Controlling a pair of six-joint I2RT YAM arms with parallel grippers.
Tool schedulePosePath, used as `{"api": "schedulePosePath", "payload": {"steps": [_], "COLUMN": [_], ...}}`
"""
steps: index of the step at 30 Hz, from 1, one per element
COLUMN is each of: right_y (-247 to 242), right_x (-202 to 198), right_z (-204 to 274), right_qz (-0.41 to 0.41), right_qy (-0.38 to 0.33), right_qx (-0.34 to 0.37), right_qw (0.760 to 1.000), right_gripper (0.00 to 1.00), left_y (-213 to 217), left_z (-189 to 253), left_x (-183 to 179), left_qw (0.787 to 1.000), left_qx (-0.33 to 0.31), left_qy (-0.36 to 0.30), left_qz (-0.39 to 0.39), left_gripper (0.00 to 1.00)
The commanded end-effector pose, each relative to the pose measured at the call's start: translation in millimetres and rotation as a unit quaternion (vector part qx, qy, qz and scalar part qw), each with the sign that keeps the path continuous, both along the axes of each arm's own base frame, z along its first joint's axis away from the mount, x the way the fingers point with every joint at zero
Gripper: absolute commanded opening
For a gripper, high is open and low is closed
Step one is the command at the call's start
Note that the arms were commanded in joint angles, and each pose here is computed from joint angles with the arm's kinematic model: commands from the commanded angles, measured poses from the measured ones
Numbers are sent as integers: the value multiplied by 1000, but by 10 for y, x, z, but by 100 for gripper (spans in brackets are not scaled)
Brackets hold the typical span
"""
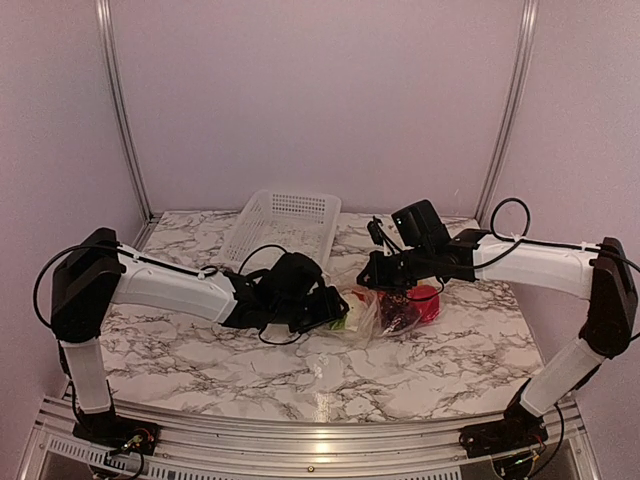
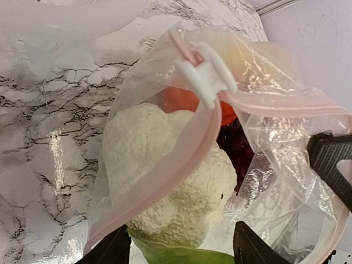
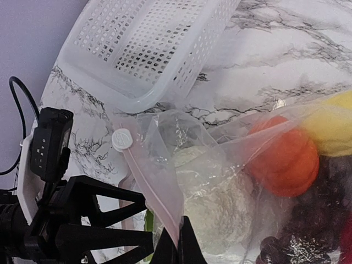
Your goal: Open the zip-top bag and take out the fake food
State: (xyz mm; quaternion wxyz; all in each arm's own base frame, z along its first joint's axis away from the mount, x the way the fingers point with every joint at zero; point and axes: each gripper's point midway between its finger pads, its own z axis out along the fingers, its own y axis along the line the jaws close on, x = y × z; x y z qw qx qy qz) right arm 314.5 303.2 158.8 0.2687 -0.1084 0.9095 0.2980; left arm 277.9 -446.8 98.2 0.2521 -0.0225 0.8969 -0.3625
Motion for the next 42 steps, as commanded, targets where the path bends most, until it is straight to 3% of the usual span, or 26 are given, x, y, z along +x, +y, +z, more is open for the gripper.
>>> {"api": "schedulePosePath", "payload": {"steps": [1,4,8,11,16,20,28,33,39,42], "right_y": [32,39,48,52,44,32,12,16,7,-22], "right_x": [53,55,48,46,38,24,-18,-9,-11,-13], "right_z": [91,87,75,75,49,6,-56,-44,-28,-23], "right_qz": [2,3,6,7,7,7,8,9,10,8], "right_qy": [-12,-12,-10,-10,-7,-3,4,2,-1,-4], "right_qx": [6,8,8,9,7,3,0,1,-3,-8], "right_qw": [1000,1000,1000,1000,1000,1000,1000,1000,1000,1000], "right_gripper": [0,0,0,0,0,0,0,0,0,0], "left_y": [72,68,30,6,9,-98,-292,-357,-468,-471], "left_z": [-228,-286,-298,-340,-556,-551,254,252,10,-63], "left_x": [32,59,93,96,114,141,188,215,279,312], "left_qw": [998,997,997,997,995,998,990,991,996,997], "left_qx": [46,63,56,51,48,12,-127,-118,-86,-77], "left_qy": [33,40,38,44,73,56,-53,-61,-29,-22], "left_qz": [26,32,37,38,49,35,0,-8,-7,-8], "left_gripper": [68,76,94,98,98,96,74,67,77,71]}}
